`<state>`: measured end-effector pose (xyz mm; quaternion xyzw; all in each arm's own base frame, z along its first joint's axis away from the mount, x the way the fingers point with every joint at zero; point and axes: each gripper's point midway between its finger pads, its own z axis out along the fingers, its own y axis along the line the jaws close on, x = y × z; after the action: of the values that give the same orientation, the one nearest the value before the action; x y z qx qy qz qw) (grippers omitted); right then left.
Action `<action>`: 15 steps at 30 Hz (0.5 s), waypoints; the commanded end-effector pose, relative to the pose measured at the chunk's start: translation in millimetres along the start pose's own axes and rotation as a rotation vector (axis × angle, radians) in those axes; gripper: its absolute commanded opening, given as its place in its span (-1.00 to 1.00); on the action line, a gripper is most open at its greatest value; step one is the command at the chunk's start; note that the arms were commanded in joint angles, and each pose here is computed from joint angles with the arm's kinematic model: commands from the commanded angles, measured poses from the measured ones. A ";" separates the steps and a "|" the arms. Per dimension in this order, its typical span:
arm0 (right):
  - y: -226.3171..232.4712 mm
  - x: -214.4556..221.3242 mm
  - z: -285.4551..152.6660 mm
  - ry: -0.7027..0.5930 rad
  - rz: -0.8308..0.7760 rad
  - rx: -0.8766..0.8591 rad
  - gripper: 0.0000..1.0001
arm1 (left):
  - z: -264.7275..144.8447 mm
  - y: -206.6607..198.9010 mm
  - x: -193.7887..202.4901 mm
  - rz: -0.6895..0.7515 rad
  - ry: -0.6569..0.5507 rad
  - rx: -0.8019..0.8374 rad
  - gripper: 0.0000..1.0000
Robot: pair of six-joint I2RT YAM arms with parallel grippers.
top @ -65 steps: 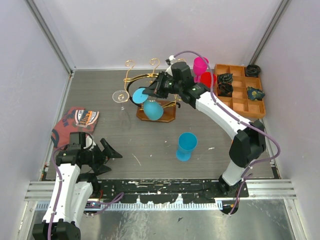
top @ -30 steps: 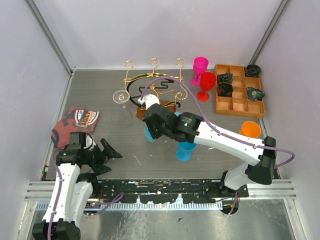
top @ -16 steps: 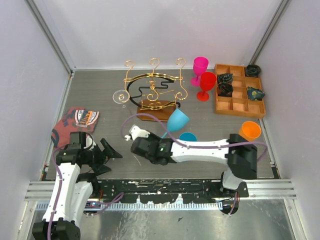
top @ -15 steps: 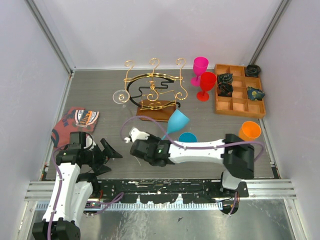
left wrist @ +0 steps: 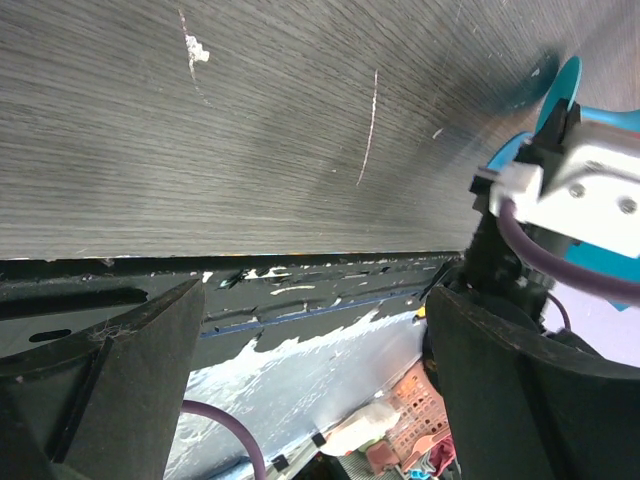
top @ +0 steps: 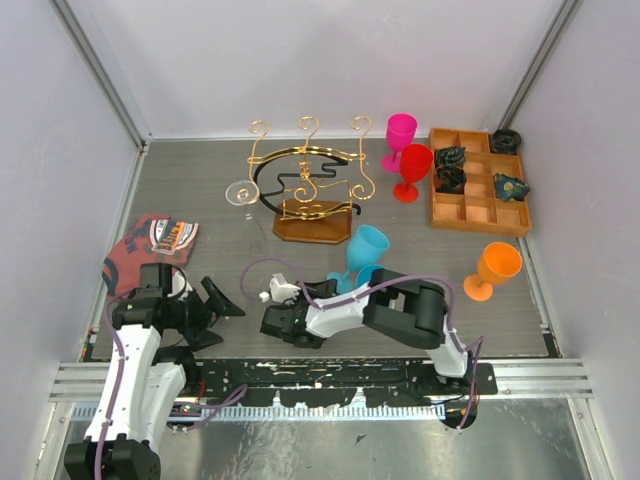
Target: Take the wine glass off the wine glass rack
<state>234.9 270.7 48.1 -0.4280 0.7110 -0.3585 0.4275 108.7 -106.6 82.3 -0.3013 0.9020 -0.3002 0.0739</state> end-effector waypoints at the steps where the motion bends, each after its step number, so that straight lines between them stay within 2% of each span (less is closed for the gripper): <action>1: 2.3 -12.5 6.9 -0.013 0.066 0.103 -0.99 | 0.9 -1.0 4.9 0.010 0.027 0.018 0.96; 6: 18.5 -6.5 14.0 0.021 0.049 0.105 -0.93 | 1.1 -0.8 4.7 0.011 0.025 0.018 0.96; 10: 31.3 -2.4 15.8 0.038 0.072 0.064 -0.56 | 1.4 -0.6 4.6 0.008 0.030 0.015 0.96; 15: 40.5 -3.8 15.2 0.051 0.113 0.022 -0.37 | 1.6 -0.4 4.1 0.008 0.028 0.014 0.96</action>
<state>240.4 273.9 22.2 -0.4076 0.6949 -0.4079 0.4296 108.4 -106.8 81.6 -0.3024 0.9022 -0.2995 0.0694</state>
